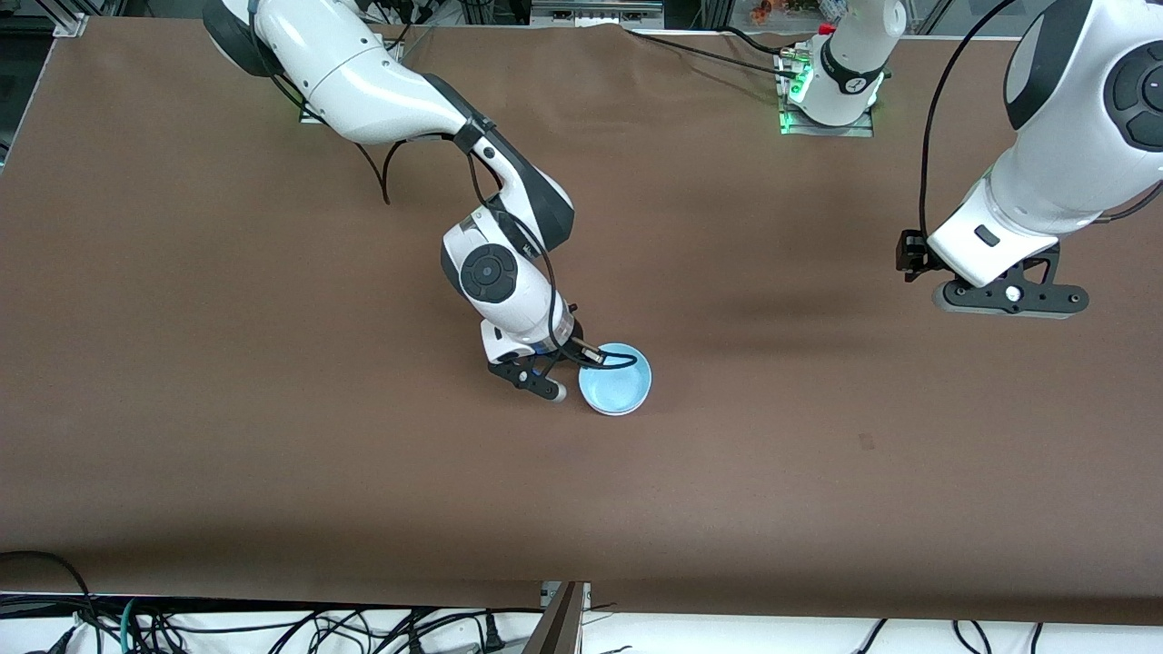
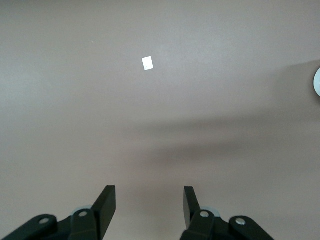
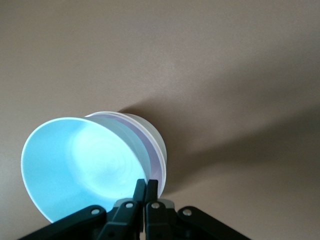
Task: Stack pink and blue bowls on white bowl
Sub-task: 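Open the right gripper to release the blue bowl on the stack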
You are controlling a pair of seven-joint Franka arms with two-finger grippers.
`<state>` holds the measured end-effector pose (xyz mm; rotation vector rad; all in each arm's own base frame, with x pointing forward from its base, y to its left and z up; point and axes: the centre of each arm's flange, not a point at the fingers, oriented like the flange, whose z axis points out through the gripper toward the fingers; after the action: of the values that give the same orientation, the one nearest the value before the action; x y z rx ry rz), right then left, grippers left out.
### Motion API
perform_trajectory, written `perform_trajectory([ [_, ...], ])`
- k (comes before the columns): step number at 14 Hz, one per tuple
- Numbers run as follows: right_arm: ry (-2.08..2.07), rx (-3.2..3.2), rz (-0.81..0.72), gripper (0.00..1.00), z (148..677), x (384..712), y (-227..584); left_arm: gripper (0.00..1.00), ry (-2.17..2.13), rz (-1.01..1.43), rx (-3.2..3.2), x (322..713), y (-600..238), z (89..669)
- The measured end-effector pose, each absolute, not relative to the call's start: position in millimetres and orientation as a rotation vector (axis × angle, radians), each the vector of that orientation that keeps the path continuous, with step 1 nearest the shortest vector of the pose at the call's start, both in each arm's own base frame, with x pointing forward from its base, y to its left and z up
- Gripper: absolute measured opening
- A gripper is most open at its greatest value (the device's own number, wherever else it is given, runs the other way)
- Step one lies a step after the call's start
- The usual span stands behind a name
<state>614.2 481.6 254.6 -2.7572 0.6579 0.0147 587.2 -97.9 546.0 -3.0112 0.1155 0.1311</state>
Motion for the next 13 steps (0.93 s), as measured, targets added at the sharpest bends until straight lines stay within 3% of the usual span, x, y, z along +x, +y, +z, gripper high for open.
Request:
perform_trajectory([
  [4,0.656,-2.756,0.014,0.04,253.8,613.4,482.8,0.63,0.069,0.116,-3.035,575.7,-87.2,537.9],
  [5,0.655,-2.755,0.012,0.08,253.9,613.5,483.0,0.63,0.069,0.113,-3.032,573.7,-87.6,538.5],
  [13,0.636,-2.733,-0.035,0.90,280.8,627.3,479.8,0.64,0.066,0.091,-3.030,572.2,-87.1,541.5],
])
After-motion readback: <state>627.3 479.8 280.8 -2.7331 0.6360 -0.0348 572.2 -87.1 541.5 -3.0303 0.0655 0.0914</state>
